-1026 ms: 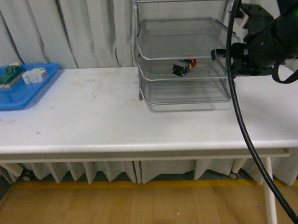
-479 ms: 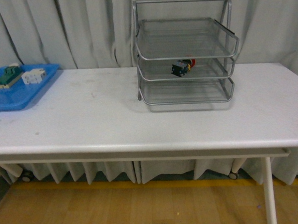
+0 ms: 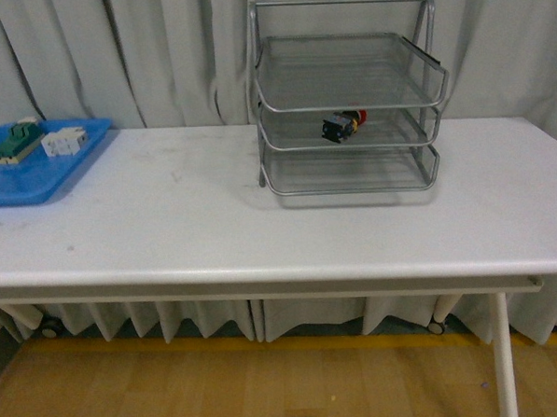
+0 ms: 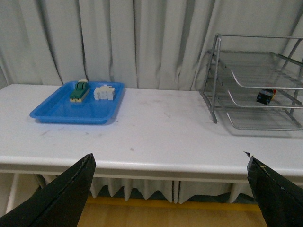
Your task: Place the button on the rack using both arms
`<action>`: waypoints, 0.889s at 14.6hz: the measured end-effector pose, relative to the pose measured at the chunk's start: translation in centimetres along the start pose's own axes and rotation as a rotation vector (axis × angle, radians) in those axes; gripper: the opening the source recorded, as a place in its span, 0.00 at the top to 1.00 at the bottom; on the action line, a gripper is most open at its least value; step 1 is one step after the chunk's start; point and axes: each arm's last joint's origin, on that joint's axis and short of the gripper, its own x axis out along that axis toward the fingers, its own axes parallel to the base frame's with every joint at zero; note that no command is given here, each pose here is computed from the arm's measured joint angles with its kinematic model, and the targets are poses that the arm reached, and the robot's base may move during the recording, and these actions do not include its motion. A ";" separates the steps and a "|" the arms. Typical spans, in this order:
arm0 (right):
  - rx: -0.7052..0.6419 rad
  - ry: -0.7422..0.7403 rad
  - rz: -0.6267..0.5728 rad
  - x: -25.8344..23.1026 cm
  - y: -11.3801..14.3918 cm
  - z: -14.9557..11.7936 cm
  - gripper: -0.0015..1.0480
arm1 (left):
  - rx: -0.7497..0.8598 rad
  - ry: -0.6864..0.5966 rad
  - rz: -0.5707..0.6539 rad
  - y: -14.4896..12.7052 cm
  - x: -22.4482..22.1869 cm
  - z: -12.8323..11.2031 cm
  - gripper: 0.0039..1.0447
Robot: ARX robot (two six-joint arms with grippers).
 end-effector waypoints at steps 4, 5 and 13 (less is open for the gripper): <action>0.000 -0.004 0.000 -2.3 0.0 -0.7 0.98 | 0.000 0.000 0.000 0.0 0.0 0.0 0.06; 0.000 0.002 0.000 -2.8 0.0 -1.0 0.98 | 0.000 0.000 0.000 0.0 0.0 0.0 0.06; 0.000 -0.014 0.000 -5.4 0.0 -1.5 0.98 | 0.000 0.000 0.000 0.0 0.0 0.0 0.06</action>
